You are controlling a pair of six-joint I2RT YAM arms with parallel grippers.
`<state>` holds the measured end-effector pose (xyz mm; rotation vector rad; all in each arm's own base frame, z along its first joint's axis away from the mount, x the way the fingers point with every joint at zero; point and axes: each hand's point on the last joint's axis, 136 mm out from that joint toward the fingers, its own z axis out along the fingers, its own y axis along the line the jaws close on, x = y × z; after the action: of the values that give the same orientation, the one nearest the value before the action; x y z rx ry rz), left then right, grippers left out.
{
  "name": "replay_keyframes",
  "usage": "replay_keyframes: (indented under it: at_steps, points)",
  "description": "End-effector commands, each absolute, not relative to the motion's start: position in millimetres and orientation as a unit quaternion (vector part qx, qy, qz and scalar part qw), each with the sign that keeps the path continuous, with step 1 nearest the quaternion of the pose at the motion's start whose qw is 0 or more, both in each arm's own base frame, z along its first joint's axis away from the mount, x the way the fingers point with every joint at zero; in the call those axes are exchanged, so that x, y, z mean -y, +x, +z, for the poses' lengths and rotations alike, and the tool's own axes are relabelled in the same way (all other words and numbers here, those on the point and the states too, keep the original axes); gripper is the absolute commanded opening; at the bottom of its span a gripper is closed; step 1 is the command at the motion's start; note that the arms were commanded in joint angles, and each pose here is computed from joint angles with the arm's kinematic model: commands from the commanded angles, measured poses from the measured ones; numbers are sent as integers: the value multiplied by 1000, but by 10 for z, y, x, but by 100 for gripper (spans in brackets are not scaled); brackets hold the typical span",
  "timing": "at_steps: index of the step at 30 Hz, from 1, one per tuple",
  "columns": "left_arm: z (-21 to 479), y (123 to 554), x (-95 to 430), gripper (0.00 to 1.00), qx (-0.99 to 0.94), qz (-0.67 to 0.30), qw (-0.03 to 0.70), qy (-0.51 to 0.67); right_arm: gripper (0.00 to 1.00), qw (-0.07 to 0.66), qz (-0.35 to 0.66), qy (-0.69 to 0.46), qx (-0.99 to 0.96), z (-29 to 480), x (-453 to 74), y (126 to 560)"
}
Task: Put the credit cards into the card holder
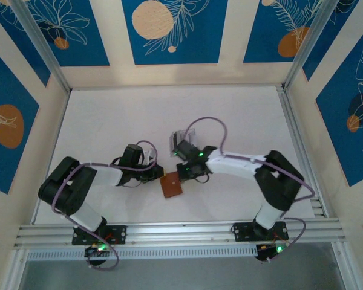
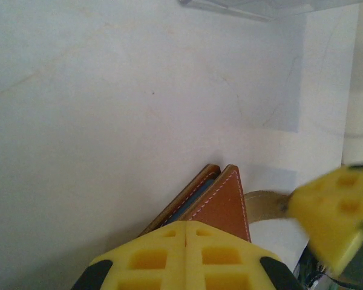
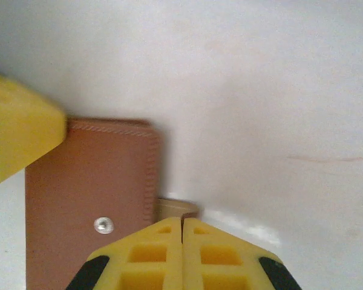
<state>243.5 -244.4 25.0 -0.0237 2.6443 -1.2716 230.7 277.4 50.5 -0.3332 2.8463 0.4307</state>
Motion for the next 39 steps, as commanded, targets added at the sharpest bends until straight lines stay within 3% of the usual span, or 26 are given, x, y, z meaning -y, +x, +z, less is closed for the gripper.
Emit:
replay_keyframes:
  at_steps: [1, 7, 10, 14, 21, 25, 28, 31, 39]
  points:
    - [-382, 1990, 2113, 0, -939, -341, 22, -40, 0, 75, 226, -70, -969, 564, -2740, 2213]
    - [-373, 1993, 2189, 0, -929, -368, 25, -39, 0, 46, 196, -7, -980, 246, -2488, 2174]
    - [-314, 2004, 2236, 0, -923, -383, 31, -34, 9, 63, 151, 27, -986, 140, -2296, 2229]
    - [-274, 1991, 2241, 0, -923, -382, 34, -28, 31, 106, 84, 4, -991, 237, -2189, 2262]
    - [-272, 1954, 2199, 0, -927, -374, 36, -25, 39, 202, -9, -68, -977, 786, -2250, 2280]
    - [-276, 1946, 2194, 0, -927, -373, 37, -25, 35, 189, 77, -127, -971, 965, -2733, 2205]
    - [-277, 1937, 2192, 0, -927, -372, 37, -25, 15, 125, 188, -155, -962, 937, -3134, 2082]
    - [-278, 1936, 2189, 0, -928, -371, 38, -24, 18, 72, 271, -169, -945, 893, -3419, 2024]
    - [-283, 1922, 2188, 0, -928, -370, 38, -22, 24, 28, 238, -119, -963, 374, -3139, 2148]
